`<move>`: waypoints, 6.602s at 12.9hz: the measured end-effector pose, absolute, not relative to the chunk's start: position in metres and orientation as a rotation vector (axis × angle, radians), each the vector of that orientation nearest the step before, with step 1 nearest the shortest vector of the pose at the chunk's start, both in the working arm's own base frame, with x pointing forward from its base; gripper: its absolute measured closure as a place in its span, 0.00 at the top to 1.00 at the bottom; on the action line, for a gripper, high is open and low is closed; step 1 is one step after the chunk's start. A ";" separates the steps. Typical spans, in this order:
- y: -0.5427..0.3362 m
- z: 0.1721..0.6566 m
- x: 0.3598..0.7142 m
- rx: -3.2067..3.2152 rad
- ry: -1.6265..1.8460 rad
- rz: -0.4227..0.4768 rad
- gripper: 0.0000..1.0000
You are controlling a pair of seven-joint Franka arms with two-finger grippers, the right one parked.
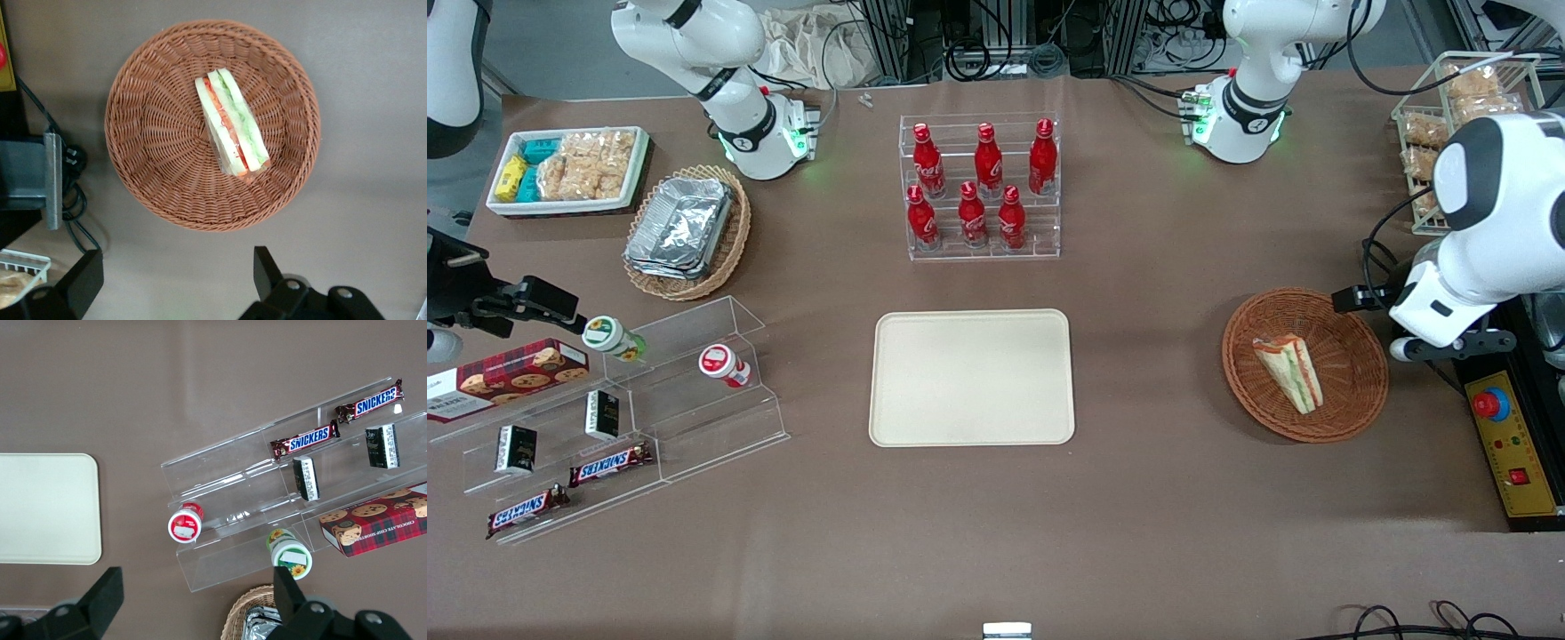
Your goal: Place sandwich from basket to tray
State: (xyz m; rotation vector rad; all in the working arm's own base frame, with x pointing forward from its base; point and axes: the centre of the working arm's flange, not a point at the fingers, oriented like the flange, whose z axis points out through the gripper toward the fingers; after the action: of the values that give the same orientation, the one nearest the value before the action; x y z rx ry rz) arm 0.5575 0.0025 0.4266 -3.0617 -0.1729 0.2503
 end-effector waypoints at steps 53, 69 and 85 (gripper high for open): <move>-0.409 0.348 0.537 -3.140 0.109 0.198 0.29; -0.422 0.289 0.569 -3.190 0.033 0.168 1.00; -0.108 0.516 0.606 -3.009 -0.263 0.288 1.00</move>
State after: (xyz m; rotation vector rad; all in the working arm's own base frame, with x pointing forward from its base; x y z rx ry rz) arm 0.6061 -0.1078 0.5160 -3.0088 -0.2634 0.2883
